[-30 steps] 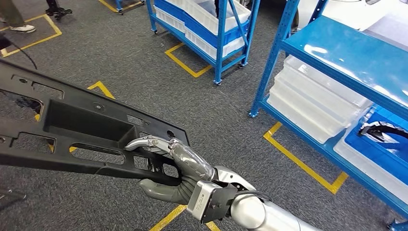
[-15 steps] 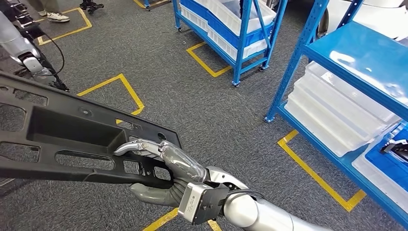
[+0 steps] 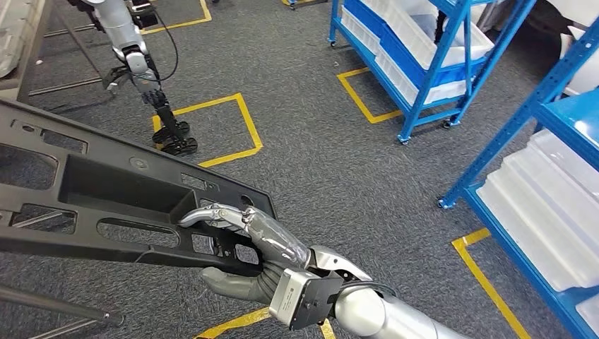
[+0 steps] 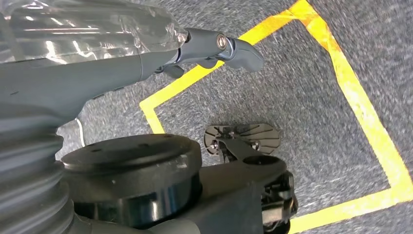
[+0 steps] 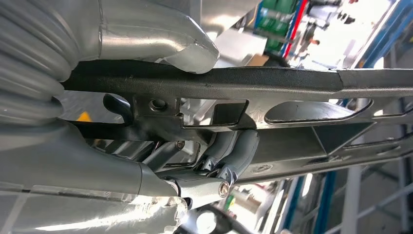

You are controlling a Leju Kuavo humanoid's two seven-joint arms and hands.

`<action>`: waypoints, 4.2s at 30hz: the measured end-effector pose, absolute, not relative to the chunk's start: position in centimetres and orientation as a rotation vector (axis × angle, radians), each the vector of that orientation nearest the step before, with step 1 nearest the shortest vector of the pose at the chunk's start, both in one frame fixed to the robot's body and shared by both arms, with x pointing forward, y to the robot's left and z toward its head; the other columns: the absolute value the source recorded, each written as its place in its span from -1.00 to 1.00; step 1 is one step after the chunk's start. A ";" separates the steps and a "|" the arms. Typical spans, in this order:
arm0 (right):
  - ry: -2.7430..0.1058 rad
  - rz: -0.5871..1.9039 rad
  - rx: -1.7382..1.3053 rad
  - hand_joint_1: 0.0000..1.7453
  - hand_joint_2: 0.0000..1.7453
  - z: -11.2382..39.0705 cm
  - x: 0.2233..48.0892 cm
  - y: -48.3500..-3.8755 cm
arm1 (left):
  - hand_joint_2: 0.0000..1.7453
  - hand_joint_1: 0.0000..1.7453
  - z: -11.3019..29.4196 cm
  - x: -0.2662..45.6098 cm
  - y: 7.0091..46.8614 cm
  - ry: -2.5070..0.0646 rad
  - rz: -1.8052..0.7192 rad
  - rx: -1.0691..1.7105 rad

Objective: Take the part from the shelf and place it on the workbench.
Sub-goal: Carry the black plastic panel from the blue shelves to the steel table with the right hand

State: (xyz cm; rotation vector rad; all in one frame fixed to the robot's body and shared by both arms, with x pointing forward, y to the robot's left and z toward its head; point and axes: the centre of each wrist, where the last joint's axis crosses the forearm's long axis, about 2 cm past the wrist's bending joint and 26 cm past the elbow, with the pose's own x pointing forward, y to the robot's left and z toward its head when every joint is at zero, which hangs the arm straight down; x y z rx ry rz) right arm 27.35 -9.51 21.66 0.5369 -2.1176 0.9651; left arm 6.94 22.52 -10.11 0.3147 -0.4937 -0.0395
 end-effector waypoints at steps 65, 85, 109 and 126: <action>-2.105 1.005 0.521 1.00 1.00 21.7 27.2 -9.2 | 1.00 -1.00 -10.1 6.9 22.6 -0.460 -0.035 0.305; -2.120 1.022 0.527 1.00 1.00 22.4 27.5 -8.9 | 1.00 -1.00 -10.2 6.8 22.7 -0.410 -0.013 0.306; -2.106 1.036 0.540 1.00 1.00 21.9 27.2 -8.9 | 1.00 -1.00 -10.2 6.7 22.9 -0.383 -0.007 0.293; -2.097 1.040 0.541 1.00 1.00 21.4 27.0 -9.0 | 1.00 -1.00 -10.2 6.7 22.8 -0.359 -0.004 0.272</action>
